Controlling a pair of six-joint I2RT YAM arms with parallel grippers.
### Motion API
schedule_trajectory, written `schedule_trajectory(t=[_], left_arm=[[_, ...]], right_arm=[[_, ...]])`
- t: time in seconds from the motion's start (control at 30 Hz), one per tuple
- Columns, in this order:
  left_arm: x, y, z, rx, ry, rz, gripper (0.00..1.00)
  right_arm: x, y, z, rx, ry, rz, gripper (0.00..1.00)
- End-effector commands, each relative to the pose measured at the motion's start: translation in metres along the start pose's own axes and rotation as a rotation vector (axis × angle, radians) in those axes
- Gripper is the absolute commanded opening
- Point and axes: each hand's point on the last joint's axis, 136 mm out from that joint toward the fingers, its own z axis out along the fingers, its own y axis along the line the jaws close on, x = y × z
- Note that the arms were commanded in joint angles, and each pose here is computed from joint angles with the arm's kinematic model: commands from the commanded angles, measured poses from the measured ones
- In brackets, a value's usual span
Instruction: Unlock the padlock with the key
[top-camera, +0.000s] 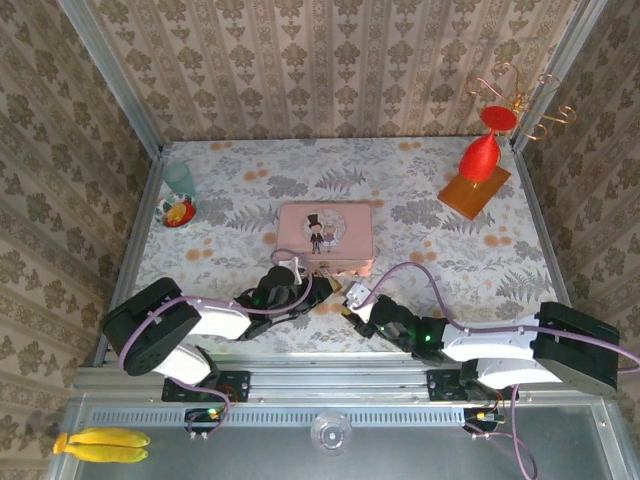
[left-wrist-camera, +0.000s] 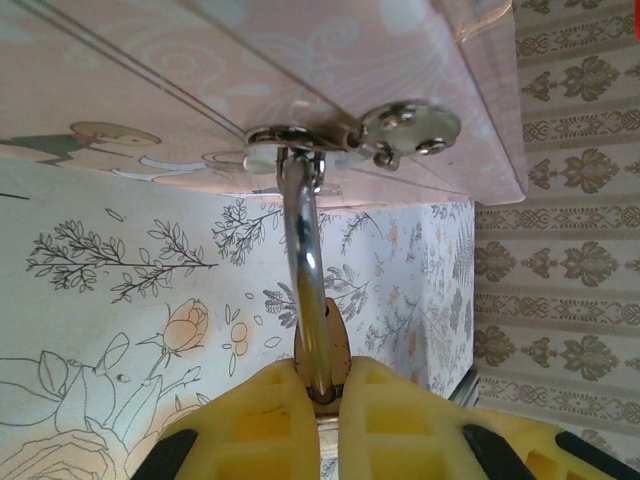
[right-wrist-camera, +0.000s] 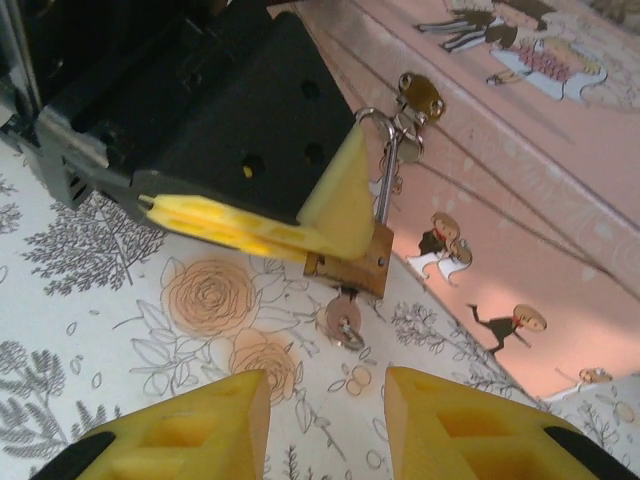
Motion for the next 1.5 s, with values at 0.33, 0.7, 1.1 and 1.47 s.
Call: schedule_trajectory(t=[0.33, 0.7, 1.1, 1.47], left_arm=[[-0.009, -0.064, -0.007, 0.201, -0.042, 0.089, 0.0], [-0.008, -0.062, -0.009, 0.19, -0.042, 0.09, 0.0], [-0.005, -0.063, -0.01, 0.188, -0.038, 0.096, 0.0], [-0.001, -0.053, -0.017, 0.181, -0.038, 0.071, 0.0]], right_arm=[[-0.003, -0.003, 0.017, 0.072, -0.039, -0.042, 0.34], [0.008, -0.007, 0.025, 0.124, -0.025, -0.02, 0.31], [0.004, -0.005, 0.028, 0.116, -0.033, -0.008, 0.28], [-0.004, 0.001, 0.042, 0.118, -0.065, 0.097, 0.24]])
